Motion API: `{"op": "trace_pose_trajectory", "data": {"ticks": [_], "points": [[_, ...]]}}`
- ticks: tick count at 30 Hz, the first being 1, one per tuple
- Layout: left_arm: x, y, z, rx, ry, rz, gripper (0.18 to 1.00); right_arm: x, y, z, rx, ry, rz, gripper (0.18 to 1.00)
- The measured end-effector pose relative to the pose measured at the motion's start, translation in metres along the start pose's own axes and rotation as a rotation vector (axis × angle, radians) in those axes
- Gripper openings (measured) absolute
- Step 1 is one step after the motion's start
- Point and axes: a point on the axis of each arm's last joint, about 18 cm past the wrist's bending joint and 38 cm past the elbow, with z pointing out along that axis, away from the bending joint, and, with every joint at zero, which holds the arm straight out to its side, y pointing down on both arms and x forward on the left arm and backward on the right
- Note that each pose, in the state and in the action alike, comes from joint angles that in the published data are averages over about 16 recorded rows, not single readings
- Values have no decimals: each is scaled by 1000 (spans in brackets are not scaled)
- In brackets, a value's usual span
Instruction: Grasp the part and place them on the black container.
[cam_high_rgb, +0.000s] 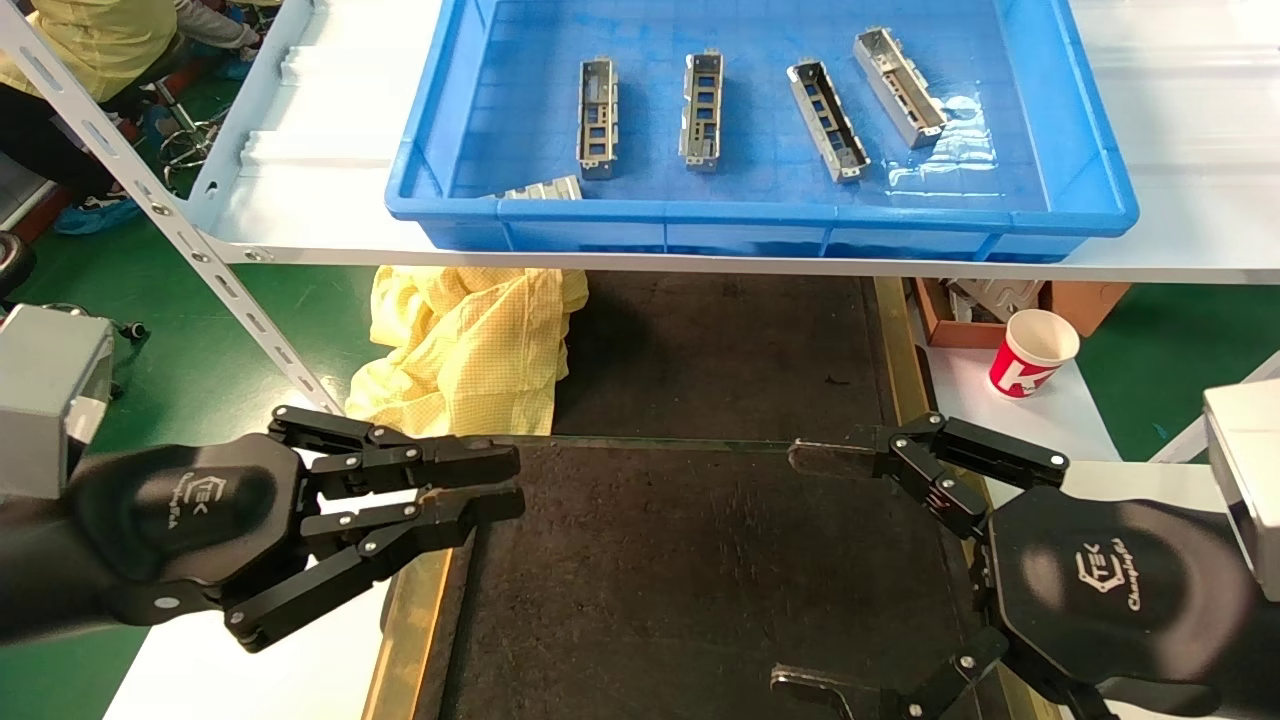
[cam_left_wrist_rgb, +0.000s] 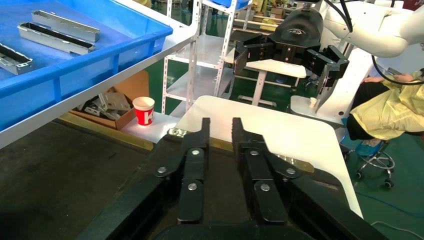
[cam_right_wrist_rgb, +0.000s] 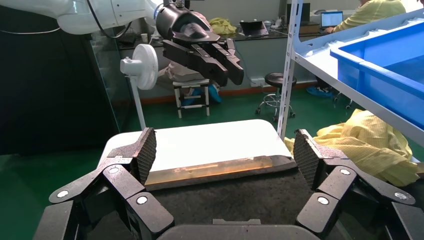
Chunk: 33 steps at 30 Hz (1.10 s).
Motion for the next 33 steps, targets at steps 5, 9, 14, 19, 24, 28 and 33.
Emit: {"op": "trace_pose_trajectory", "data": {"ticks": [5, 9, 14, 19, 24, 28, 33], "points": [[0, 0, 0, 0, 0, 0, 286, 6, -6, 1, -6, 14, -16, 1001], [0, 0, 0, 0, 0, 0, 247, 18, -16, 5, -17, 38, -40, 1001], [0, 0, 0, 0, 0, 0, 213, 48, -38, 15, -29, 100, -70, 1001], [0, 0, 0, 0, 0, 0, 196, 93, -65, 30, -34, 194, -86, 1001], [0, 0, 0, 0, 0, 0, 191, 148, -88, 46, -45, 305, -75, 1001], [0, 0, 0, 0, 0, 0, 191, 190, -98, 58, -74, 401, -55, 1001], [0, 0, 0, 0, 0, 0, 191, 236, -102, 70, -129, 530, -30, 1001]]}}
